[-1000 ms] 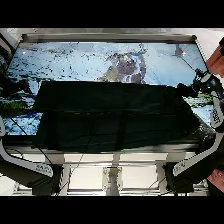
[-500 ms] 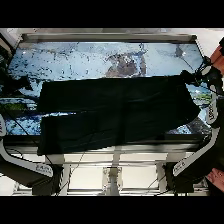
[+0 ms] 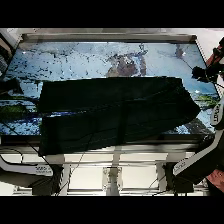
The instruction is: Fold the clothes and pants, and hang the long-sleeved shirts on hangers.
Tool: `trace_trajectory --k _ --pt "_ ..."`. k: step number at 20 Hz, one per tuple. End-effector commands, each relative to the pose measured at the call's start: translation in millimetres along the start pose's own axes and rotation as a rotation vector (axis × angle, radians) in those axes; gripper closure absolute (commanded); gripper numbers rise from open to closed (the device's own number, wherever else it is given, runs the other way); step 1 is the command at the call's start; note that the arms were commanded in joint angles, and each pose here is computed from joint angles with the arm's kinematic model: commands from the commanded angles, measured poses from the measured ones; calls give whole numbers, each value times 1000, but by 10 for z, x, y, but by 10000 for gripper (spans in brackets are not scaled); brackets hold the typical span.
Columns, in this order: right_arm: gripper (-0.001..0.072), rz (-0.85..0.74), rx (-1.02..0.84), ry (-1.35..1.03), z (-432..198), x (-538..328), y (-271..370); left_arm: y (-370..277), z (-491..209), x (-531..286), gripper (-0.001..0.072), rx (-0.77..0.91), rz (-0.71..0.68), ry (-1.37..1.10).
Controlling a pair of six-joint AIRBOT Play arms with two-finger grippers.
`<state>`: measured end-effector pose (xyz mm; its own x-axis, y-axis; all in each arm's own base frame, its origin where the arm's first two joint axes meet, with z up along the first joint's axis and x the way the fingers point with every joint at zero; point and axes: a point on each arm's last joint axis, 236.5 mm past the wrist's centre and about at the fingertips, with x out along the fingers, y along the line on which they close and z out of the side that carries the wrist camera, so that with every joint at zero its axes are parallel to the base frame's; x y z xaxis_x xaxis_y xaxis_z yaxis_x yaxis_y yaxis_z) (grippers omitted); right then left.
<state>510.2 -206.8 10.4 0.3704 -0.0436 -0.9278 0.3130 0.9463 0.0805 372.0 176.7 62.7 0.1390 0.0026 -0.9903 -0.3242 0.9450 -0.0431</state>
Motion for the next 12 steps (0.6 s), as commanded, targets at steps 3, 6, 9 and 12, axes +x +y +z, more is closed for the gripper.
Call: trace_trajectory --k 3,6,9,12 --pt "349 -23 -80 88 -506 -775 24 14 -1107 39 167 -29 -82 240" --pt "349 7 -78 112 -835 -982 207 29 -1936 405 165 20 -135 391" --pt "349 20 -102 149 -1104 -1034 361 -46 -2045 852 168 57 -159 255" --pt "347 32 -116 191 -1233 -1056 434 -80 -2283 920 200 65 -195 338"
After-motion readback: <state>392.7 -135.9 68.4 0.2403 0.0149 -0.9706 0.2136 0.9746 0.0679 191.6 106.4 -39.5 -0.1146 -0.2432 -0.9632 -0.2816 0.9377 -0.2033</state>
